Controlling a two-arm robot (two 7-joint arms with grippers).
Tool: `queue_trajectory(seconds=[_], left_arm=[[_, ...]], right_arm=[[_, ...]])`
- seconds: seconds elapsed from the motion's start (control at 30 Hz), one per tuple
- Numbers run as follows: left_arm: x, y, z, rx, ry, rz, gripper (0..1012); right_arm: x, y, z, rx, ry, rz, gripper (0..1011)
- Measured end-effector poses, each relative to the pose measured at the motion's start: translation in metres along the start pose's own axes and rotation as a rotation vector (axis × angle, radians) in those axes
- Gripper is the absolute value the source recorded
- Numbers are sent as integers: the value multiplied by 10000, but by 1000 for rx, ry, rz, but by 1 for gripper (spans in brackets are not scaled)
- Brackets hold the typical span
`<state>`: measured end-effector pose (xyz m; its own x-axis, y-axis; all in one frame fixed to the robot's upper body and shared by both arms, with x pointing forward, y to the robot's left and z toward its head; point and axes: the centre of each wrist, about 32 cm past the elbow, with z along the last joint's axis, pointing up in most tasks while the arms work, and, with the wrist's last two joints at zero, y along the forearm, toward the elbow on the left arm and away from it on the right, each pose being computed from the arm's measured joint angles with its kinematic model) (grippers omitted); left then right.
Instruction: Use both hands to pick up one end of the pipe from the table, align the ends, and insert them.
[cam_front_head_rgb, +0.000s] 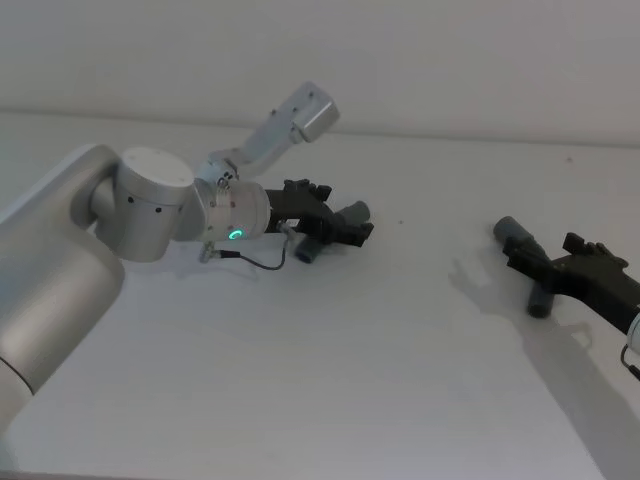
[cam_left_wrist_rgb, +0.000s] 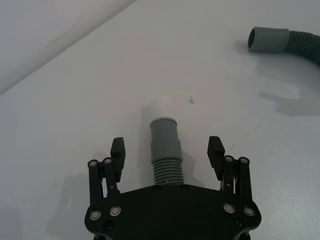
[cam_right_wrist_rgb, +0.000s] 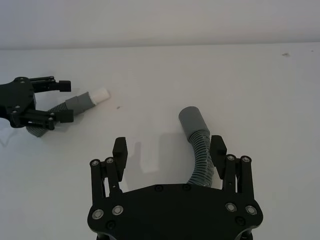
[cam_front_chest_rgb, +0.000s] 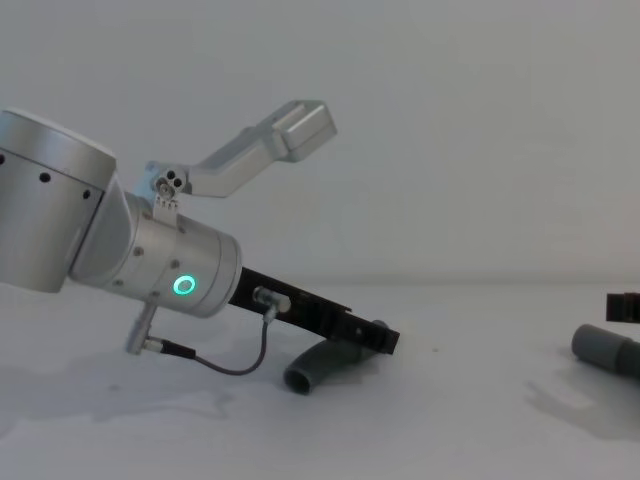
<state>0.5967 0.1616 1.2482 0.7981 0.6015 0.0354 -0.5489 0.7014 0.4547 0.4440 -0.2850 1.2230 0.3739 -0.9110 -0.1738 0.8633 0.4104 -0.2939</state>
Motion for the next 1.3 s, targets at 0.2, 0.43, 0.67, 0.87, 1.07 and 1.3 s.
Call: queue_trajectory(seconds=[0.2, 0.43, 0.67, 0.87, 1.07, 1.3], left_arm=[[-6, -21, 6, 7, 6, -5, 1000], [-4, -39, 13, 14, 13, -8, 1000], [7, -55, 15, 21, 21, -10, 1000], [22, -70, 17, 27, 24, -13, 1000], [34, -92, 19, 35, 23, -19, 1000], [41, -119, 16, 40, 15, -25, 1000]], right_arm=[[0, 0, 0, 0, 0, 0, 1000], [0, 0, 0, 0, 0, 0, 1000], [0, 0, 0, 0, 0, 0, 1000], [0, 0, 0, 0, 0, 0, 1000], [0, 0, 0, 0, 0, 0, 1000], [0, 0, 0, 0, 0, 0, 1000]])
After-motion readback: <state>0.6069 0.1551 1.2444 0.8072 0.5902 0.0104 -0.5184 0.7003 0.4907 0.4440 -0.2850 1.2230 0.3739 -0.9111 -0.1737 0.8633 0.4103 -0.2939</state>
